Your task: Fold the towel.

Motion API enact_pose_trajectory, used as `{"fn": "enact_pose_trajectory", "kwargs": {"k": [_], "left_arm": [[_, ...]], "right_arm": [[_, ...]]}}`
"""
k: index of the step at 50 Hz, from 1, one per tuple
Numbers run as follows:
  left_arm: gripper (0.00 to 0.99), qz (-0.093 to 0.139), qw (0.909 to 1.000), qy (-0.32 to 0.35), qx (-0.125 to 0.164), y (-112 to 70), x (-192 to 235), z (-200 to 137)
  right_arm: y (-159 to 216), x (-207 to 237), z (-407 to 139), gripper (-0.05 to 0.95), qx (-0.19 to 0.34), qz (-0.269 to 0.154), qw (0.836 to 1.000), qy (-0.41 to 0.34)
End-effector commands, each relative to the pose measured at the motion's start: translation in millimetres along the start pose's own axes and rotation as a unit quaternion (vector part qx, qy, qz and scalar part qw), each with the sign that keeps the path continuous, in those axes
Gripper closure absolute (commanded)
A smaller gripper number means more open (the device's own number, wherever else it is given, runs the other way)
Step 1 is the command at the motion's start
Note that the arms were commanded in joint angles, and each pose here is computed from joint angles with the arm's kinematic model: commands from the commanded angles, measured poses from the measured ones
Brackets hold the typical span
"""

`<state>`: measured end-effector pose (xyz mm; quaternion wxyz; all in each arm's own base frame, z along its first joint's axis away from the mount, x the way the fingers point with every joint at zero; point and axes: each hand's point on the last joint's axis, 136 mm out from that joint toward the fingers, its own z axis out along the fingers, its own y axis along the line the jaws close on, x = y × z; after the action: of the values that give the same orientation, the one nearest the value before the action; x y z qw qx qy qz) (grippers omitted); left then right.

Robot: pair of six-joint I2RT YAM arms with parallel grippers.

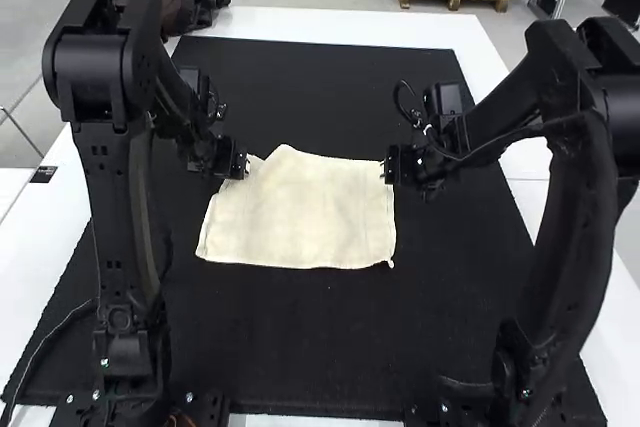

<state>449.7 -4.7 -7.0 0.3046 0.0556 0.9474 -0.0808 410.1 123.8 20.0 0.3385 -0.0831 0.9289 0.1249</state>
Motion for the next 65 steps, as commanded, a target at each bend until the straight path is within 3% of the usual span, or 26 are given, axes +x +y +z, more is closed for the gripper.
{"fn": "enact_pose_trajectory", "kwargs": {"k": [1, 12, 59, 61, 65], "left_arm": [[0.039, -0.004, 1.0, 0.007, 0.0, 3.7, 1.9, 4.7], [0.039, -0.011, 0.9999, 0.004, -0.006, 12.8, 1.7, 3.9], [0.043, -0.004, 0.9998, -0.016, -0.008, 11.7, -7.4, 4.9], [0.044, -0.004, 0.9998, -0.017, -0.008, 11.8, -7.8, 5.0], [0.098, -0.004, 0.9998, -0.018, -0.012, 13.1, -7.2, 5.1]], "right_arm": [[4.5, -7.3, 5.6, -0.01, -0.011, 0.0, 1.0, -0.004], [10.1, -4.6, 16.7, -0.01, -0.024, -0.002, 1.0, 0.007], [21.7, -3.2, 48.2, -0.01, -0.033, -0.008, 0.999, 0.025], [22.9, -5.1, 48.5, 0.02, -0.034, -0.008, 0.999, 0.024], [21.5, -2.8, 48.9, 0.17, -0.033, -0.008, 0.999, 0.026]]}}
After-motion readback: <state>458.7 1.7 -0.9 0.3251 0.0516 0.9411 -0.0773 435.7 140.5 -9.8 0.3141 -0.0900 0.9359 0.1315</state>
